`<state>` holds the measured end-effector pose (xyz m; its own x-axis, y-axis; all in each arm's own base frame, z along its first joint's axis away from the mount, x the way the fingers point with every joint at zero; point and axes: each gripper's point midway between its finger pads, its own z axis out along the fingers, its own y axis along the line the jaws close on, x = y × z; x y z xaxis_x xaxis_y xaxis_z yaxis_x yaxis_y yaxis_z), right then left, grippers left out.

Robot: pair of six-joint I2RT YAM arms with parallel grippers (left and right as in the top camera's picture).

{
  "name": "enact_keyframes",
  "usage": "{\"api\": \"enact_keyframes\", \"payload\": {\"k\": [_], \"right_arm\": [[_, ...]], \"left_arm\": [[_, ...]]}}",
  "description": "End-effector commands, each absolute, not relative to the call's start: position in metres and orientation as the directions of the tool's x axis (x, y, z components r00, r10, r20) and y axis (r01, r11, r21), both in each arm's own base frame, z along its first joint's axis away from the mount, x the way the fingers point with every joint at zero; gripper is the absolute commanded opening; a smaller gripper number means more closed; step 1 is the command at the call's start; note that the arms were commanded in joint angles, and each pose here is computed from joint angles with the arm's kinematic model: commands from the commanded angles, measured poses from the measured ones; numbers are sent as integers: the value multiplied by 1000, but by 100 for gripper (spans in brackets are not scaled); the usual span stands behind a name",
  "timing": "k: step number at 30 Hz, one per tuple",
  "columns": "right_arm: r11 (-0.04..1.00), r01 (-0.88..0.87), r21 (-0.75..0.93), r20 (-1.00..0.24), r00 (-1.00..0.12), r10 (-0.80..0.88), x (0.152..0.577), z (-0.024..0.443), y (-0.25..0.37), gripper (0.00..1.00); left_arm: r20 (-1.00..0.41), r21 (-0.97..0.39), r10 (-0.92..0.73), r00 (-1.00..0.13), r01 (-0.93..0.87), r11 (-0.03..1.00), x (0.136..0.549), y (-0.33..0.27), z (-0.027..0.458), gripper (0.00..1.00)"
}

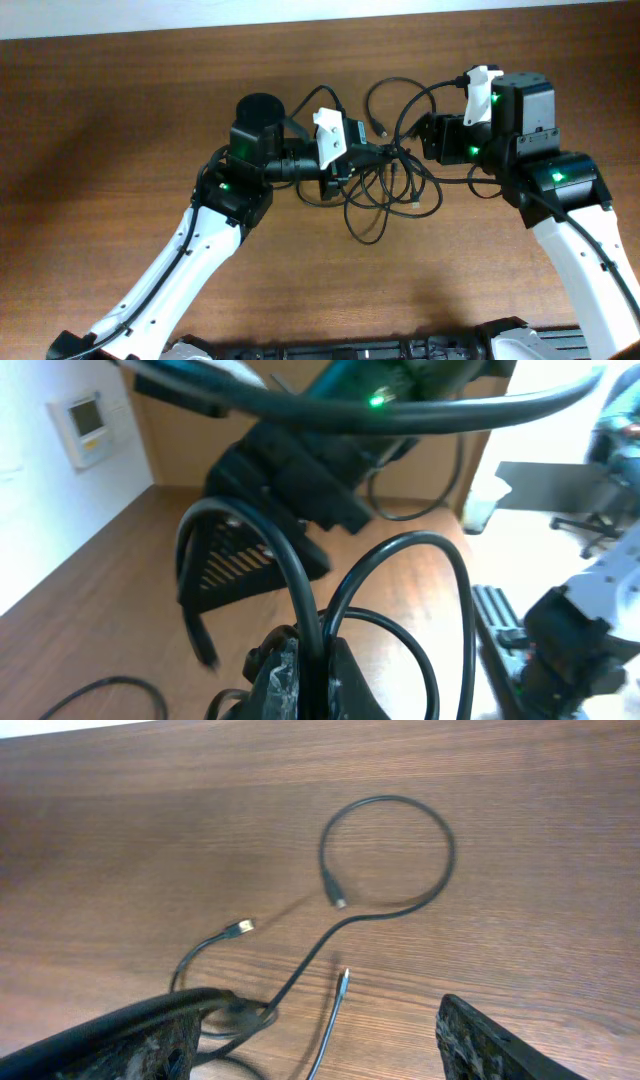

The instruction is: Untangle cables

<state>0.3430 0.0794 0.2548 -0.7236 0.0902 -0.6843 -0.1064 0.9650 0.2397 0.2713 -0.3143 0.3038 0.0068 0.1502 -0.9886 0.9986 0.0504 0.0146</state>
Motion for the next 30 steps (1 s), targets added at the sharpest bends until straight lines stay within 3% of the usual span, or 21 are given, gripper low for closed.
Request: {"api": "enact_keyframes", "payload": {"k": [1, 4, 5, 9, 12, 14, 17, 19, 21, 22, 23, 24, 25, 26, 27, 30], "right_arm": [[979, 77, 191, -675, -714, 188, 349, 247, 43, 73], [945, 229, 235, -599, -731, 326, 336, 234, 21, 74], [923, 253, 289, -536, -756, 375, 327, 227, 25, 75], [894, 93, 437, -464, -829, 313, 317, 230, 65, 79], [876, -25, 482, -472, -850, 235, 313, 236, 82, 79], [878, -34, 478, -479, -847, 229, 314, 236, 82, 79], [878, -36, 476, -481, -847, 226, 314, 236, 82, 79], [879, -35, 476, -480, -847, 226, 314, 236, 82, 79], [878, -36, 476, -481, -847, 226, 314, 236, 82, 79], [878, -36, 476, -481, -847, 226, 314, 236, 82, 80], [879, -36, 476, -481, -847, 226, 314, 236, 82, 80], [879, -35, 475, -481, -847, 226, 314, 236, 82, 80], [880, -33, 473, -481, -847, 227, 314, 236, 82, 81], [883, -30, 469, -483, -846, 228, 314, 236, 81, 84], [887, -24, 461, -485, -844, 229, 315, 235, 79, 88], [887, -24, 460, -485, -844, 229, 315, 235, 79, 92]], "left_arm": [[-993, 28, 111, 32, 999, -36, 259, -308, 317, 0], [-993, -3, 119, -8, 999, 40, 276, -297, 315, 0], [-987, -74, 127, -97, 982, 176, 301, -288, 312, 0], [-980, -134, 92, -179, 921, 366, 333, -275, 315, 0], [-999, -45, 10, -53, 925, 378, 335, -273, 352, 0], [-987, 105, -73, 144, 916, 388, 329, -270, 398, 0], [-906, 221, -176, 385, 785, 579, 336, -243, 464, 0], [-882, 147, -196, 428, 647, 748, 356, -214, 485, 0], [-889, 77, -191, 415, 549, 832, 370, -193, 486, 0], [-899, 54, -184, 398, 517, 855, 376, -187, 482, 8], [-932, 4, -156, 328, 437, 899, 391, -175, 464, 10], [-952, -16, -133, 275, 390, 921, 400, -169, 450, 19], [-975, -28, -101, 199, 342, 939, 408, -163, 430, 36], [-996, -24, -50, 79, 296, 955, 415, -157, 397, 99], [-994, 2, 28, -105, 239, 971, 418, -148, 348, 99], [-906, 95, 140, -399, 130, 987, 404, -119, 271, 99]]}}
